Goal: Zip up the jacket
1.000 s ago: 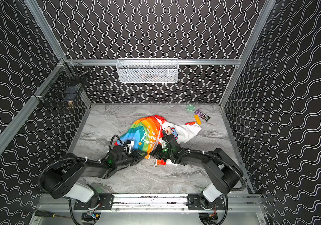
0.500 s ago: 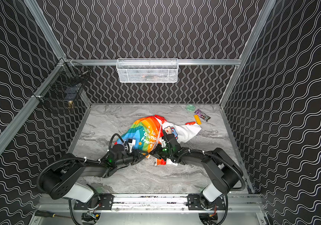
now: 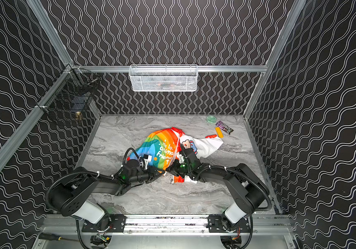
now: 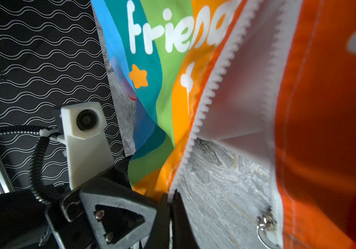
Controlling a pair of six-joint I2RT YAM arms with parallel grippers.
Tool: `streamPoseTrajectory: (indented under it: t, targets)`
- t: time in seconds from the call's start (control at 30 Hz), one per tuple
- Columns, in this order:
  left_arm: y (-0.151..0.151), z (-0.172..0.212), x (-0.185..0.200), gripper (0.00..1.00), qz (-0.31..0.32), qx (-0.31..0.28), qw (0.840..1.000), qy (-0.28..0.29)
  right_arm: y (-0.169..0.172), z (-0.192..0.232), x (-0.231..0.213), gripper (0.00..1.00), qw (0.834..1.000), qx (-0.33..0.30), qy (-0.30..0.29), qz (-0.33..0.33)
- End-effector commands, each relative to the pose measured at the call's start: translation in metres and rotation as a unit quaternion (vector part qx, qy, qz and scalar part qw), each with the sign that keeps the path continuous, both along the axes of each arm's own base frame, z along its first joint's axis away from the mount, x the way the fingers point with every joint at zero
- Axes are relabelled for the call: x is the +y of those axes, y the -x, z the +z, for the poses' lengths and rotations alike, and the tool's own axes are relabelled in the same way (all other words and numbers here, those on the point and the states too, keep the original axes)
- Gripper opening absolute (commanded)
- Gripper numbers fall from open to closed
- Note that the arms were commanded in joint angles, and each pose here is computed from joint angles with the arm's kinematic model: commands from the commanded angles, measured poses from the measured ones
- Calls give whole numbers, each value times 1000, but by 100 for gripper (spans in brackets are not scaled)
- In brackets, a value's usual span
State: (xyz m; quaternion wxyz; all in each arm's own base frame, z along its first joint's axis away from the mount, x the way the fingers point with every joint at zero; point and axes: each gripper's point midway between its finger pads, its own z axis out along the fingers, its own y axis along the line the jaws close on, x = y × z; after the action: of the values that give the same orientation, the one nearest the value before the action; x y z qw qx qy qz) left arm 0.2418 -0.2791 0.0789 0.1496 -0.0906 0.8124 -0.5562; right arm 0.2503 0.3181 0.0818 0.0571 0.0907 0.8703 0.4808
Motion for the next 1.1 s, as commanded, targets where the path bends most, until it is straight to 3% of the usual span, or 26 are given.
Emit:
streamPoseTrajectory:
  t: [0.0,0.23,0.33,0.4,0.6,0.7,1.07]
  targets:
    - [0,9,-3,16,-7,-13,1000,20,-2,6,2,0,1000,-9,-11,2]
    - [-1,11,-5,9,-9,-15,1000,22,-2,6,2,0,1000,-9,-11,1]
    - [-1,11,-4,1,-8,-15,1000,20,-2,6,2,0,1000,-9,-10,1]
    - [-2,11,-4,0,-8,-17,1000,18,-2,6,1,7,1000,-9,-10,0]
    - [-5,12,-2,0,-6,-27,1000,0,-3,7,-8,46,1000,-9,-9,-13]
    - [-7,11,-1,0,-6,-36,999,-18,1,8,-15,52,1000,-10,-2,-21]
    - [-21,9,1,0,-4,-58,997,-50,37,-11,-68,53,995,16,33,-96]
